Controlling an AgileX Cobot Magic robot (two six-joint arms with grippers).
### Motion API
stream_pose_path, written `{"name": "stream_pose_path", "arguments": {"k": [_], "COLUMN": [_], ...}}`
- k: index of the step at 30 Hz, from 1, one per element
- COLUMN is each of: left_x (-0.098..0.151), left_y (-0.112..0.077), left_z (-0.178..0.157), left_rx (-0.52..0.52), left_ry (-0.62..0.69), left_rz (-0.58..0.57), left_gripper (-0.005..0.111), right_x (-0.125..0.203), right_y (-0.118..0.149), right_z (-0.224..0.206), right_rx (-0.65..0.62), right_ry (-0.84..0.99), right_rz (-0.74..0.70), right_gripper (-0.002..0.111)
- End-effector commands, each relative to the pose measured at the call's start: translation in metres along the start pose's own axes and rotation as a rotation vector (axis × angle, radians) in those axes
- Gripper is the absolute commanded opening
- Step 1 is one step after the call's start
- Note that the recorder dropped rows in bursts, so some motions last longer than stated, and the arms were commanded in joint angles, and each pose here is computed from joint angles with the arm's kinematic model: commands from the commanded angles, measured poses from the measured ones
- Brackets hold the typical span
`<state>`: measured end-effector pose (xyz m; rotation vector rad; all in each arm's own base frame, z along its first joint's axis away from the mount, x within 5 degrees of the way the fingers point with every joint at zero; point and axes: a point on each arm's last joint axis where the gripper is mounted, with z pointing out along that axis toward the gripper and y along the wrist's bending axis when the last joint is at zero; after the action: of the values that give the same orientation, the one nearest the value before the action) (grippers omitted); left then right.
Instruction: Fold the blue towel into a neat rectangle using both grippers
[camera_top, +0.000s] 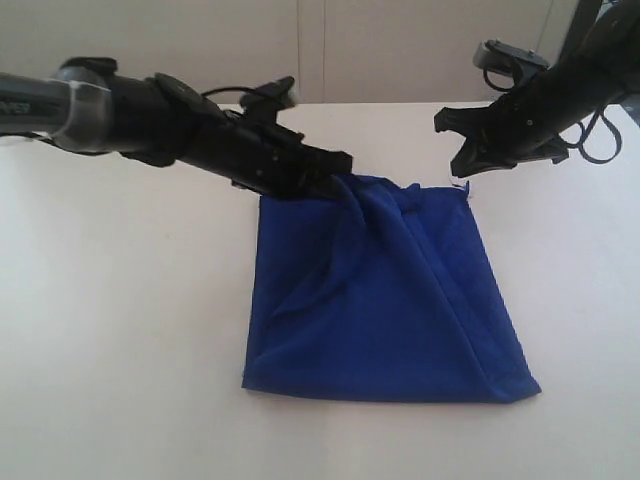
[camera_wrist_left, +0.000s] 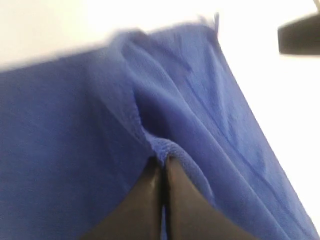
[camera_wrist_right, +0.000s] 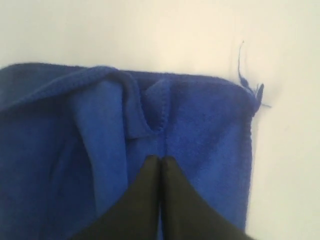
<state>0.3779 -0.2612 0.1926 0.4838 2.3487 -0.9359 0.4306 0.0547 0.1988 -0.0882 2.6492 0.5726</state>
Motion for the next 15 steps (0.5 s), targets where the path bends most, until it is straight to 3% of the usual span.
{"name": "stream_pose_path", "arguments": {"k": [1, 7, 15], "left_x": [-0.017, -0.015, -0.014], "left_y": [0.019, 0.040, 0.040], "left_z": [-0.026, -0.034, -0.034], "left_rx": [-0.024, -0.081, -0.083], "left_ry": [-0.036, 0.019, 0.035], "left_rz": [0.001, -0.017, -0.008], "left_gripper": [0.000, 0.000, 0.000], "right_x": [-0.002, 0.002, 0.001], "right_y": [-0.002, 0.001, 0.004], "right_z": [0.013, 0.048, 0.075], "right_rx": [-0.032, 0.005, 0.022], "right_ry": [-0.052, -0.072, -0.161], "right_rz": [0.076, 0.038, 0.107], "right_gripper": [0.000, 0.000, 0.002]}}
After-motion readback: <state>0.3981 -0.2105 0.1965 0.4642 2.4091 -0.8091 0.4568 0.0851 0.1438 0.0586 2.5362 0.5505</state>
